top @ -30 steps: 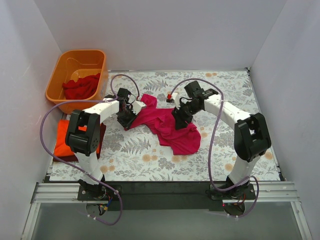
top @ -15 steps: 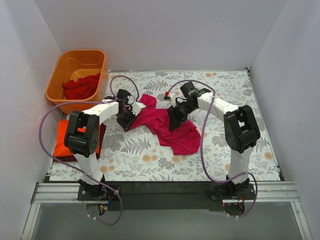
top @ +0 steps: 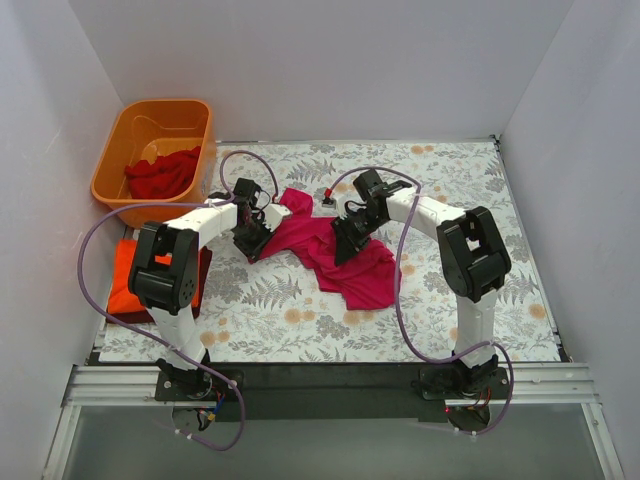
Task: Fold and stack the t-shirts
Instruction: Flatten the tshirt out
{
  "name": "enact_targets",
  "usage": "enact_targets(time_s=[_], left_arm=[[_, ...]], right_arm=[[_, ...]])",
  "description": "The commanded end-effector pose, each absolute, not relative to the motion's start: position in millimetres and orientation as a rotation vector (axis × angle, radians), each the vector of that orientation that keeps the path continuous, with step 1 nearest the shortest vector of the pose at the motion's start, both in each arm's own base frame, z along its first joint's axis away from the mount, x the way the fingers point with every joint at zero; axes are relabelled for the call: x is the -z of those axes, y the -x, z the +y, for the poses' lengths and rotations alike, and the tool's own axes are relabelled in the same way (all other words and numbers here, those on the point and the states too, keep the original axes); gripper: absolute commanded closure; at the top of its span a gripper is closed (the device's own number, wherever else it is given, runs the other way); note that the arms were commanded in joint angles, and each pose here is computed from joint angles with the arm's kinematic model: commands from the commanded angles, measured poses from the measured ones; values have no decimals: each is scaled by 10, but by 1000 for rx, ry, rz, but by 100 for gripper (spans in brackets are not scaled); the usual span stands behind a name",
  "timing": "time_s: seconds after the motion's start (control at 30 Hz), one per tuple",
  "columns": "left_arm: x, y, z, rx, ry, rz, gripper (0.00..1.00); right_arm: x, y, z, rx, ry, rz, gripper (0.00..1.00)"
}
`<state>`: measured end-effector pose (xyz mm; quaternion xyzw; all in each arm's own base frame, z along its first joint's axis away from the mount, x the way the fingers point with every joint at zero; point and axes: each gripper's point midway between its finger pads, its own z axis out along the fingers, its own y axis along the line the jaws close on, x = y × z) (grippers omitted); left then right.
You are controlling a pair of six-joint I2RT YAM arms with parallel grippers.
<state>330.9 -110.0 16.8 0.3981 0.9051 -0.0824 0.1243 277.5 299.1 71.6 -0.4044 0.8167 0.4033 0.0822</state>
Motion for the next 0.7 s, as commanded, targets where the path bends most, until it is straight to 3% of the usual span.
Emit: enact_targets(time_s=[0.0,0.03,0.07,0.33,0.67], left_arm=[[-55,-3088,-994,254,-1180,2725,92],[-57,-3095,-989,256,-1174,2727,93],[-77,-3110,-994,259,-1168,2722,93],[-664,-3403,-1032,460,-944,2670,100],[-2120,-4271,-900,408,-735,2297,100]], right_arm=[[-906,-2830,3061,-1219,1217,2369,76],[-985,-2849,3051,-1200,1221,2347,93],[-1036,-2867,3042,-1184,1228,2326,99],[-1868,-3334,2473,-847,1185,2143,99],[-2776,-3978,1418,-314,1106,1971,99]])
